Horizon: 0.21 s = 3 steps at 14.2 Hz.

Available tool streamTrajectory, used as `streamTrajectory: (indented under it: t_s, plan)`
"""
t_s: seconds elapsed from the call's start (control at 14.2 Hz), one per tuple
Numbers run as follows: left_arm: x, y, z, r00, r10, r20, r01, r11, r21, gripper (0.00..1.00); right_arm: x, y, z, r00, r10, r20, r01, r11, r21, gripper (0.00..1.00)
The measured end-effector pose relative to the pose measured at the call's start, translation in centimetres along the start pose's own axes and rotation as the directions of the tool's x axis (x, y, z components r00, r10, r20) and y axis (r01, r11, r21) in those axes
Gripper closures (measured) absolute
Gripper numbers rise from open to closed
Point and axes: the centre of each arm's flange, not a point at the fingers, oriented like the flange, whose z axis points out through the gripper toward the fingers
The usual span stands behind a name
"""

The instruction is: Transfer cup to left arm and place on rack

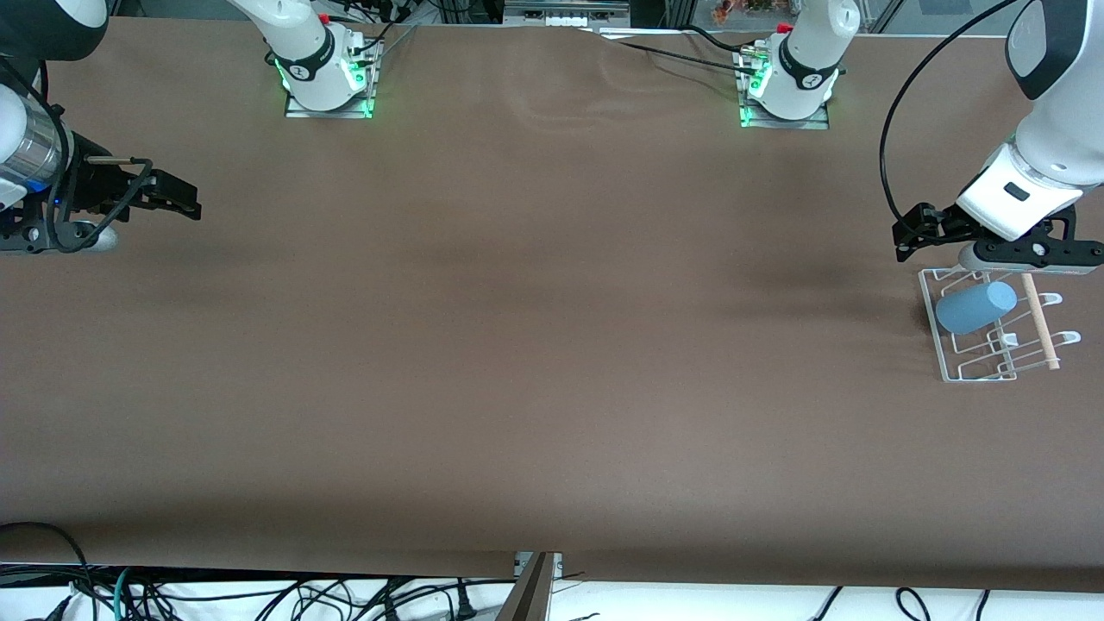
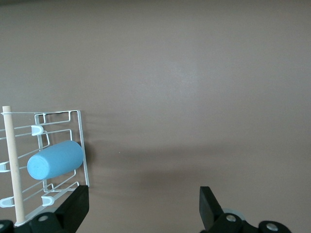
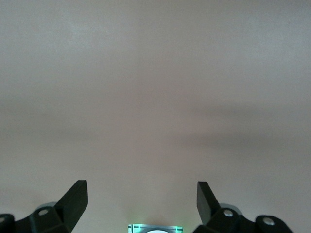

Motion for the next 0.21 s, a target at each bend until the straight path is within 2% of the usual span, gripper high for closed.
streamTrajectory:
  t_s: [0.21]
  plan:
    - [-0.05, -0.18, 0.15, 1.000, -0.003, 0.007, 0.003, 1.000, 0.000, 0.00, 0.00, 0.00, 0.00, 1.000, 0.000, 0.000, 0.000, 1.000, 0.000, 0.00]
